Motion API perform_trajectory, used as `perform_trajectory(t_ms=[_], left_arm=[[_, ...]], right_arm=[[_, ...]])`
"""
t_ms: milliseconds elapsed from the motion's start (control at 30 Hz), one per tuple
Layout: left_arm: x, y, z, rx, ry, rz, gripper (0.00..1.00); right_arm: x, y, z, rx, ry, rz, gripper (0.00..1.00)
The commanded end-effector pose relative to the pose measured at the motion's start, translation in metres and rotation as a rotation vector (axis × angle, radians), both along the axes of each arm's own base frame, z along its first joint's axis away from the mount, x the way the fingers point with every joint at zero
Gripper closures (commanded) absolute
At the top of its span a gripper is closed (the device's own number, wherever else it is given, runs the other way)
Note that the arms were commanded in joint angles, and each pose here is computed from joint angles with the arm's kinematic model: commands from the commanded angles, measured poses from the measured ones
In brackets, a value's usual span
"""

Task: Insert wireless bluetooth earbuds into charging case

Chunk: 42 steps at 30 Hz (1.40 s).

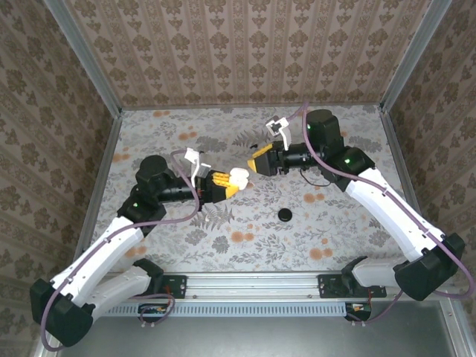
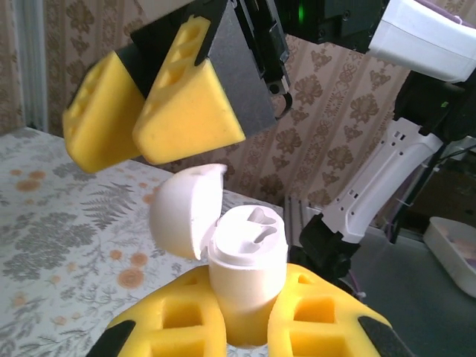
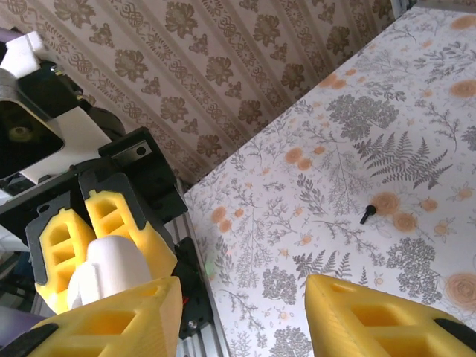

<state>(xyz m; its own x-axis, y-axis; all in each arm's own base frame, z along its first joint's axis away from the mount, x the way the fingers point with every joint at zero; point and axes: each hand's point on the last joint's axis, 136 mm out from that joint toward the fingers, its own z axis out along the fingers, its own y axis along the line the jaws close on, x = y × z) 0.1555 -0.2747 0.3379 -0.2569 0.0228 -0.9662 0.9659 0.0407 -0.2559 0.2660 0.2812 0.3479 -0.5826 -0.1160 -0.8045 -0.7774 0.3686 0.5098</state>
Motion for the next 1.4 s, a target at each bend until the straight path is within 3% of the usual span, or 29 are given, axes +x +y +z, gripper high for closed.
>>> perform_trajectory(t_ms=[0, 100, 200, 333, 467, 667, 967, 1367], left_arm=[[0.006, 0.003, -0.003, 0.018, -0.060, 0.063, 1.00], [0.016, 0.008, -0.011, 0.058, -0.058, 0.140, 1.00], [0.026, 0.019, -0.022, 0.099, -0.056, 0.240, 1.00], [0.035, 0.039, -0.038, 0.158, -0.066, 0.385, 1.00], [0.034, 0.064, -0.043, 0.193, -0.097, 0.505, 1.00], [0.021, 0.100, -0.036, 0.182, -0.182, 0.649, 1.00], [0.007, 0.118, -0.032, 0.193, -0.225, 0.687, 1.00], [0.004, 0.120, -0.037, 0.204, -0.228, 0.686, 1.00]], right_arm=[[0.000, 0.002, 0.010, 0.040, 0.006, -0.009, 0.49], [0.005, -0.004, 0.011, 0.042, 0.023, -0.077, 0.43], [0.026, -0.020, -0.007, 0.000, 0.085, -0.263, 0.41], [0.047, -0.032, -0.060, -0.097, 0.232, -0.428, 0.44], [0.051, -0.022, -0.121, -0.276, 0.365, -0.487, 0.45], [0.042, 0.022, -0.185, -0.460, 0.435, -0.482, 0.46], [0.007, 0.121, -0.256, -0.693, 0.419, -0.336, 0.49], [0.002, 0.155, -0.308, -0.860, 0.365, -0.294, 0.53]])
